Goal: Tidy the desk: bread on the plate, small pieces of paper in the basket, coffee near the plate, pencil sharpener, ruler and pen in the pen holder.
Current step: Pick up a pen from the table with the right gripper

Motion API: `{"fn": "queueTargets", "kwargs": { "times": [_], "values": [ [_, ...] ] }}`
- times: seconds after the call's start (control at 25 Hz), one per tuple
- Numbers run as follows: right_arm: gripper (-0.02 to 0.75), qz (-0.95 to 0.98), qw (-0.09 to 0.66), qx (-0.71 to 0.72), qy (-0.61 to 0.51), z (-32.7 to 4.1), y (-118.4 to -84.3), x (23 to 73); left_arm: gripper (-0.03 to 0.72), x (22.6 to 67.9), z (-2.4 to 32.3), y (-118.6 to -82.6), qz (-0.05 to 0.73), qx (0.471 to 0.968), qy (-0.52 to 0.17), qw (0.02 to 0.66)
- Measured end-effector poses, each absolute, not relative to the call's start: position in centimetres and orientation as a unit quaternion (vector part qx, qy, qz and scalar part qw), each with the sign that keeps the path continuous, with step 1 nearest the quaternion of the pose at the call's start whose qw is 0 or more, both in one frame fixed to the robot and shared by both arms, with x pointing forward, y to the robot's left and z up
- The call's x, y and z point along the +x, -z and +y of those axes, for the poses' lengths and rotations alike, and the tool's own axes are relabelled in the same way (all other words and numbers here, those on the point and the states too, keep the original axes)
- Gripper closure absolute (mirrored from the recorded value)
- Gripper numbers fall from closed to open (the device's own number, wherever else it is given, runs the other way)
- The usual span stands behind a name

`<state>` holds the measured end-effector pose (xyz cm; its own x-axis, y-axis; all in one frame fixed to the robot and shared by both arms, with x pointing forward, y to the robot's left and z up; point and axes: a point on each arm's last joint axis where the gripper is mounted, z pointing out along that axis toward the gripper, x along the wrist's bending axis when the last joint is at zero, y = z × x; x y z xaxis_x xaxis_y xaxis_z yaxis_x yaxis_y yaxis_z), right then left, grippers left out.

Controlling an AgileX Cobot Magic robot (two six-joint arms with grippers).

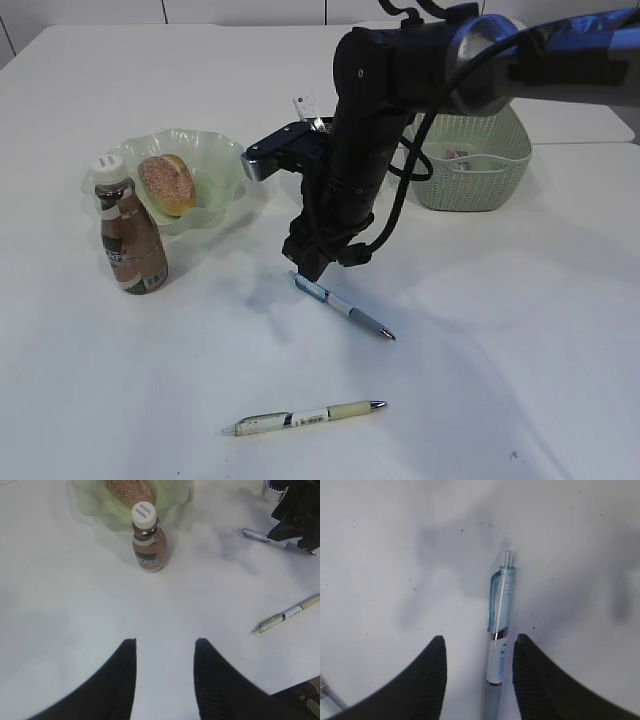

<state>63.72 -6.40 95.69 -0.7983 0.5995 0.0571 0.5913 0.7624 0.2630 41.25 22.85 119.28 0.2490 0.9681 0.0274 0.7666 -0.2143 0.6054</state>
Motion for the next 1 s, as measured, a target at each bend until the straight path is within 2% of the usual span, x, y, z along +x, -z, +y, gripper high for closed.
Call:
{"fn": "queueTargets", "kwargs": {
  "times": [0.56, 1.0],
  "values": [
    [0.379, 0.93, 0.023, 0.347, -0.117, -6.7, -95.2, 63.9, 0.42, 41.3, 22.8, -119.3, 0.577, 0.751, -0.206, 0.245],
    [0.379, 0.927, 0.003, 0.366, -0.083, -6.8, -92.7, 64.0, 0.42, 41.3, 22.8, -119.3, 0.577, 0.751, -0.206, 0.245]
  ]
}}
